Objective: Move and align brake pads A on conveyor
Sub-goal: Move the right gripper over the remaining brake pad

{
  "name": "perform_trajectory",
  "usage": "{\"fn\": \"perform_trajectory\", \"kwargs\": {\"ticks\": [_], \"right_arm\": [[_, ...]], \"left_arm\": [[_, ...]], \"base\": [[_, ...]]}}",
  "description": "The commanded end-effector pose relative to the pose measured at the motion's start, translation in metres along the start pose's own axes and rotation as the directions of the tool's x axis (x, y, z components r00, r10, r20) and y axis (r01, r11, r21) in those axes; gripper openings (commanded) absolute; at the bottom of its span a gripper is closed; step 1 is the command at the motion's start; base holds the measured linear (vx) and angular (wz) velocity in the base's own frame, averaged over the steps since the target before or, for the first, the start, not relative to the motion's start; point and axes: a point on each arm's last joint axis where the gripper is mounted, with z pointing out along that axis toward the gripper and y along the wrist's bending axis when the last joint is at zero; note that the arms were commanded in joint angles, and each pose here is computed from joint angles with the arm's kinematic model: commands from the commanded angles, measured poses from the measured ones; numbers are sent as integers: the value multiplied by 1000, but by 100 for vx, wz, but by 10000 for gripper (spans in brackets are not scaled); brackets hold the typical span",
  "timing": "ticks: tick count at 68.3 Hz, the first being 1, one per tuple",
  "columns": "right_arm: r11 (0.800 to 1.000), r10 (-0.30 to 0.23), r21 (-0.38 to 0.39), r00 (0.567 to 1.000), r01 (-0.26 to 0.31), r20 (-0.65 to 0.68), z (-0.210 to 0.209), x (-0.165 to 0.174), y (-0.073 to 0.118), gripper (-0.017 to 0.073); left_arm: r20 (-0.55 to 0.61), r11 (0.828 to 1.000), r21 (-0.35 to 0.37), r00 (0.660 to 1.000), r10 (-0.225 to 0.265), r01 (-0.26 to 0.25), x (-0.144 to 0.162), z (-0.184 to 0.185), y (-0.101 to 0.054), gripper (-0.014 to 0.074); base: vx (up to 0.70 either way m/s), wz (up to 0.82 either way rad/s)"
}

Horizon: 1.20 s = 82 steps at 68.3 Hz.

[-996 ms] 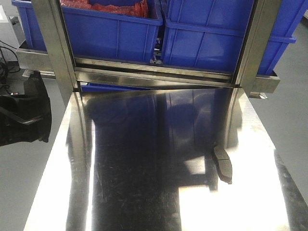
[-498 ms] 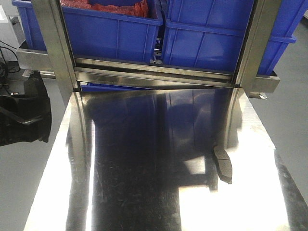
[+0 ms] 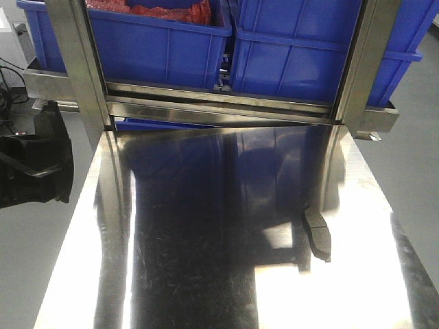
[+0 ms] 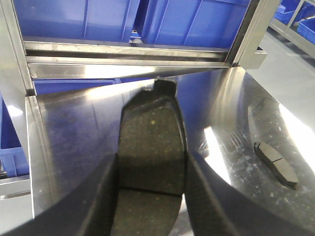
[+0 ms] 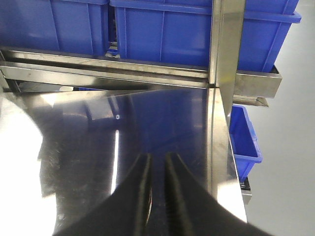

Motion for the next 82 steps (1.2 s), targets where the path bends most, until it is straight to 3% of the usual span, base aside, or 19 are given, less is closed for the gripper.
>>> {"fn": "perform_trajectory", "kwargs": {"ticks": [1,8,16,28,37,59,69,82], "right_arm": [[1000,-22,17,995,20,99,-2,-15,-1,251],[999,-39,24,995,37,89,-2,-14,-2,504],[999,-39,23,995,37,88,-2,-14,-2,730],[1000,-10,12,996,9,92,-2,-15,-1,715],[1000,-10,8,1000,10,-10,12,-18,-1,687],[999,-23,13,954,29,-298,106,-30,-6,668],[999,-48,-37,929,38,-366,147,-32,6,668],[996,-60,-87,866,19,-496,194,-25,34,668]], "left_arm": [[104,999,49,995,-3,-2,-15,-7,-5,118],[104,999,49,995,-3,-2,-15,-7,-5,118],[104,999,49,995,-3,-2,-15,-7,-5,118],[104,999,49,995,-3,-2,-15,-7,-5,118],[101,999,47,995,-3,-2,-15,-7,-5,118],[101,999,47,995,-3,-2,-15,-7,-5,118],[101,999,47,995,-3,-2,-15,-7,-5,118],[101,999,47,995,-3,-2,-15,-7,-5,118]], "base": [[0,0],[0,0],[0,0],[0,0],[0,0],[0,0],[0,0],[0,0]]}}
